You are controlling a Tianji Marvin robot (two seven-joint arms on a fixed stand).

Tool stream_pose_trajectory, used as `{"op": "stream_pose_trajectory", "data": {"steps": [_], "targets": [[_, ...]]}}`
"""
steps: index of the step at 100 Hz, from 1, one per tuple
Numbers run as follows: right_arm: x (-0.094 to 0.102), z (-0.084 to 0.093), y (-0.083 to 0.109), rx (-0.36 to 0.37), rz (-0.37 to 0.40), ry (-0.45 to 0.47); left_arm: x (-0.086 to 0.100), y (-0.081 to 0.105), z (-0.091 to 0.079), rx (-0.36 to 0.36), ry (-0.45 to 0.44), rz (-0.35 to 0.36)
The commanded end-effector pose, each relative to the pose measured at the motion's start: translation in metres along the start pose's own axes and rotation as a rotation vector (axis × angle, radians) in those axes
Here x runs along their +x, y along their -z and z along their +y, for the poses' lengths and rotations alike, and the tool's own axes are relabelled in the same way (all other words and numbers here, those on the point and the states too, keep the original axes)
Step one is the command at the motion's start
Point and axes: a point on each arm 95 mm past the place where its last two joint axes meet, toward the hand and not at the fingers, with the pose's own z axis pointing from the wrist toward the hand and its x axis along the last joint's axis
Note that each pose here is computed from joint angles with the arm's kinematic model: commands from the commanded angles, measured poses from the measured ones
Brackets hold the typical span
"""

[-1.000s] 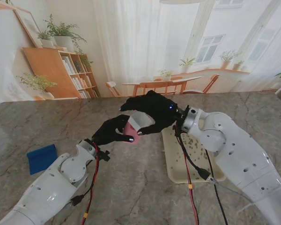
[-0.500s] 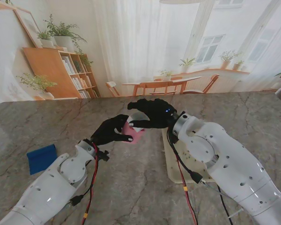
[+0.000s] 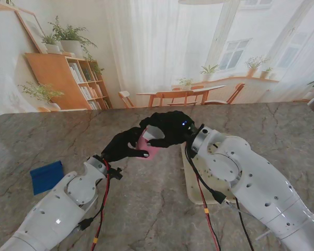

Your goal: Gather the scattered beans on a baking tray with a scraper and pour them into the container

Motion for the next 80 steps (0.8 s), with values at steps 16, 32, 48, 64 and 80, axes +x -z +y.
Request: {"op": "stream_pose_trajectory", "data": {"steps": [16,32,48,64,80], "targets": [[-0.007,0.004,-0.001,0.019,0.061,0.026,0.000,0.001,0.002,0.001,0.002,-0.005],[-0.012,0.003,-0.003,-0.009,0.115,0.027,-0.001,0.002,0.001,0.003,0.002,-0.008],[-0.014,0.005,-0.006,-0.047,0.149,0.042,-0.001,0.002,0.001,0.003,0.003,-0.012],[-0.014,0.007,-0.008,-0.063,0.173,0.055,-0.002,0.002,0.001,0.004,0.007,-0.018],[-0.013,0.009,-0.007,-0.074,0.195,0.055,-0.003,0.002,0.000,0.003,0.005,-0.023]]}}
